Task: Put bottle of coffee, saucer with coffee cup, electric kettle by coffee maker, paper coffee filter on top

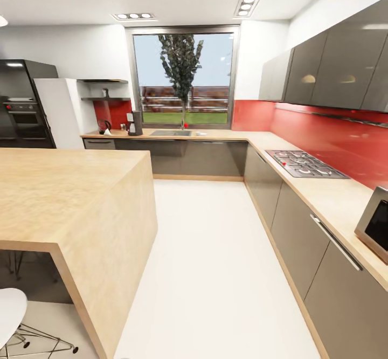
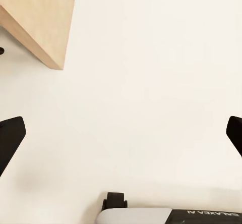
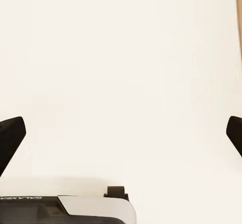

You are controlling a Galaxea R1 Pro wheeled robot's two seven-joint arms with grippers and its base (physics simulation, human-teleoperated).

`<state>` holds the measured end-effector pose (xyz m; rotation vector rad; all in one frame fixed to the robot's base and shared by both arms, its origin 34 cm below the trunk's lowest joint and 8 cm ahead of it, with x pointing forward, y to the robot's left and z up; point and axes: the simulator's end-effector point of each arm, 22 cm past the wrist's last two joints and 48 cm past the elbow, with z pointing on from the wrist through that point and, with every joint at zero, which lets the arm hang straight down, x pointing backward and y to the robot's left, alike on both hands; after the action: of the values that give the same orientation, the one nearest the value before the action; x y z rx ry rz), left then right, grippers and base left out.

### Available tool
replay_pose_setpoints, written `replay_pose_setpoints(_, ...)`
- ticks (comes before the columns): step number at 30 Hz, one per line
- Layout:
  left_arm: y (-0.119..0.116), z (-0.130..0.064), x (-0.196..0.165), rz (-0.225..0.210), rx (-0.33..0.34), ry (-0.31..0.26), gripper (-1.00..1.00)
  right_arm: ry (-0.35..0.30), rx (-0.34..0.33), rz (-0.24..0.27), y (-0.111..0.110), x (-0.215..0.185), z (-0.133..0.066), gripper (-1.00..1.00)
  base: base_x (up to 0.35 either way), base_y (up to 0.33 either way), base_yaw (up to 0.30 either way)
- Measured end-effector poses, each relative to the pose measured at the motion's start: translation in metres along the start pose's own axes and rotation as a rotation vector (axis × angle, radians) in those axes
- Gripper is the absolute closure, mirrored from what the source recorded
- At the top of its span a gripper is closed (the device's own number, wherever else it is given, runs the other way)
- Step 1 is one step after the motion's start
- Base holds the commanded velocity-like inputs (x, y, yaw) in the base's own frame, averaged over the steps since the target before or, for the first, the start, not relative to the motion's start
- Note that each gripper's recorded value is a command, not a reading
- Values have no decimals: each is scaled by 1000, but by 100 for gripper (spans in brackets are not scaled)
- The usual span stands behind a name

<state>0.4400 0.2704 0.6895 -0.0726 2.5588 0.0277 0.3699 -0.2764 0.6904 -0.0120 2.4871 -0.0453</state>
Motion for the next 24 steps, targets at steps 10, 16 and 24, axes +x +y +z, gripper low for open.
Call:
replay_pose_setpoints(10,-2,0,1,10,11,1,-100,0,0,0,0,0,0,-100,0,0,0)
replay_pose_setpoints(16,-3,0,0,26,17,-2,-100,-2,0,0,0,0,0,-100,133,0,0)
replay_pose_setpoints(24,-3,-1,-8,28,18,-38,-100,-4,1,3,0,-2,0,-100,319,0,0)
